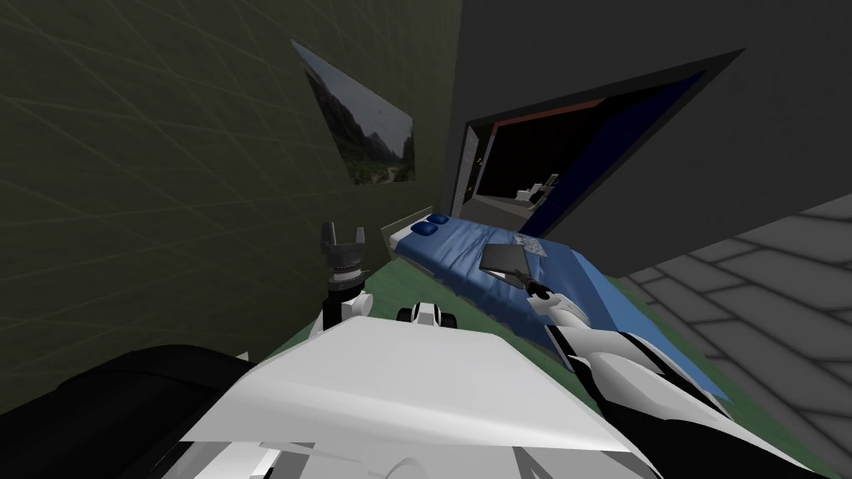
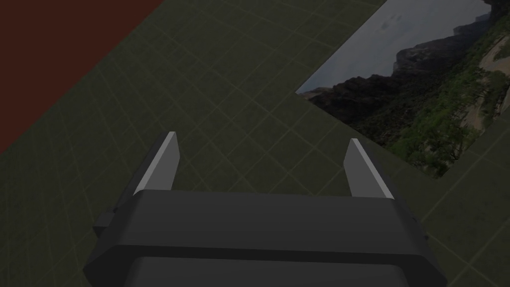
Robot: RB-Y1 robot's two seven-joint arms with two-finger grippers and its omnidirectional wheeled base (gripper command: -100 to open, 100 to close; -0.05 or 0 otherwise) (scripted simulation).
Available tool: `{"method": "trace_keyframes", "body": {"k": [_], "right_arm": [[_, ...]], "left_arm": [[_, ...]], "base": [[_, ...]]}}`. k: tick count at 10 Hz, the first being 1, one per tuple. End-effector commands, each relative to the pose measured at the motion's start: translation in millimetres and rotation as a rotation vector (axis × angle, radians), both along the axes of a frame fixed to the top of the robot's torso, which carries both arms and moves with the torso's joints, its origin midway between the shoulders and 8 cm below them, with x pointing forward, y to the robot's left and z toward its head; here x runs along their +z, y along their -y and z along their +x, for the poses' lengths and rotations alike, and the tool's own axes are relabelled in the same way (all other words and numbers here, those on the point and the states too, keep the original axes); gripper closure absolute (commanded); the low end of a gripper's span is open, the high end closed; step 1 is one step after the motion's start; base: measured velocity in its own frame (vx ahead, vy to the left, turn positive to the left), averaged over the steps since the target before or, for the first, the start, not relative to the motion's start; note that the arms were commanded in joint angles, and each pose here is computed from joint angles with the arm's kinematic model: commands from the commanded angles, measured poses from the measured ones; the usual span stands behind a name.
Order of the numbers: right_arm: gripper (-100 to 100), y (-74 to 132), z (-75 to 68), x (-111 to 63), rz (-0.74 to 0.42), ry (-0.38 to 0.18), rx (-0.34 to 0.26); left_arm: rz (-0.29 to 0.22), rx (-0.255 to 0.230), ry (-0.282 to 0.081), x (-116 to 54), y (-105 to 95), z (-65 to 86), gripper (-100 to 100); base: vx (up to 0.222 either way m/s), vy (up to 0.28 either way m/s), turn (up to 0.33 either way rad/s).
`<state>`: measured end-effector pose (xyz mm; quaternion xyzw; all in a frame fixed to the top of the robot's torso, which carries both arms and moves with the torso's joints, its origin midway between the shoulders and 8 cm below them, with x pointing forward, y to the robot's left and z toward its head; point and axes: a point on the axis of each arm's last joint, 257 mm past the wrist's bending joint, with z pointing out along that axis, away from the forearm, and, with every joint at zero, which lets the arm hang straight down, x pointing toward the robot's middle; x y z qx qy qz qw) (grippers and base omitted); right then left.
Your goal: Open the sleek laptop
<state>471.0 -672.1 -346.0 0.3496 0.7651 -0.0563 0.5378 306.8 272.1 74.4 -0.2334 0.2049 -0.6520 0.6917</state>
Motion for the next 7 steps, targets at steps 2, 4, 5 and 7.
{"method": "trace_keyframes", "body": {"k": [2, 4, 5, 7], "right_arm": [[-100, 14.2, 2.1, 15.3, -0.016, 0.014, -0.018], [0, 15.0, 1.5, 15.3, -0.016, 0.013, -0.020], [0, 15.0, 1.5, 15.3, -0.016, 0.013, -0.020], [0, 15.0, 1.5, 15.2, -0.016, 0.013, -0.020]], "left_arm": [[0.000, 0.000, 0.000, 0.0, 0.0, 0.0, 0], [0.000, 0.000, 0.000, 0.0, 0.0, 0.0, 0], [0.000, 0.000, 0.000, 0.0, 0.0, 0.0, 0], [0.000, 0.000, 0.000, 0.0, 0.0, 0.0, 0]], "base": [[-0.031, 0.026, 0.018], [0.000, 0.000, 0.000], [0.000, 0.000, 0.000], [0.000, 0.000, 0.000]]}}
